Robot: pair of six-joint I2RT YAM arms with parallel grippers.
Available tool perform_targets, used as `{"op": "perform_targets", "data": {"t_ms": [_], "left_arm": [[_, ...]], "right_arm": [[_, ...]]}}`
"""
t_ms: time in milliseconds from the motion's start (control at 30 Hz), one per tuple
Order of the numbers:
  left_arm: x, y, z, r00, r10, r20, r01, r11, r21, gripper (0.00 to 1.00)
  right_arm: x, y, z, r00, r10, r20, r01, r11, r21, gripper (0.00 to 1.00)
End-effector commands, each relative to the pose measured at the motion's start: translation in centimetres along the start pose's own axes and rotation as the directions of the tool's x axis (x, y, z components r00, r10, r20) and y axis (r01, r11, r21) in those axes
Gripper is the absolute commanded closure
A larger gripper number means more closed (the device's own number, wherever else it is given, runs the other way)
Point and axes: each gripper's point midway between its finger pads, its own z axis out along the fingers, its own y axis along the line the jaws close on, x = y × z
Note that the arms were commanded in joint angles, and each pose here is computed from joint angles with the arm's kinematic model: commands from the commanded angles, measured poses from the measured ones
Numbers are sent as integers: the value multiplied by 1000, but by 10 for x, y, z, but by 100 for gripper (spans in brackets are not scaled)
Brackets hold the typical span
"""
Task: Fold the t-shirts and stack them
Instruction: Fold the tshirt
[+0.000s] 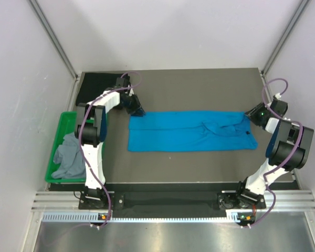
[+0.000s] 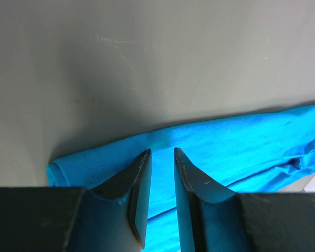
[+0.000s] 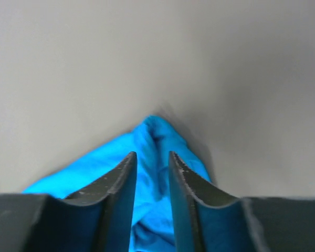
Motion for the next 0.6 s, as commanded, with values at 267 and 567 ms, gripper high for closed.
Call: {"op": "perform_targets", "data": {"t_ms": [267,567], "left_arm": [[8,36,14,1000,-5,-20,4,996,-87,70],[12,40,19,999,-8,-33,5,995,-95,70]], "right_arm": [[-36,23,-1,994,-102,-32,103,994,34,62],[-26,30,12,959,-259,-118,272,956,109,55]]}}
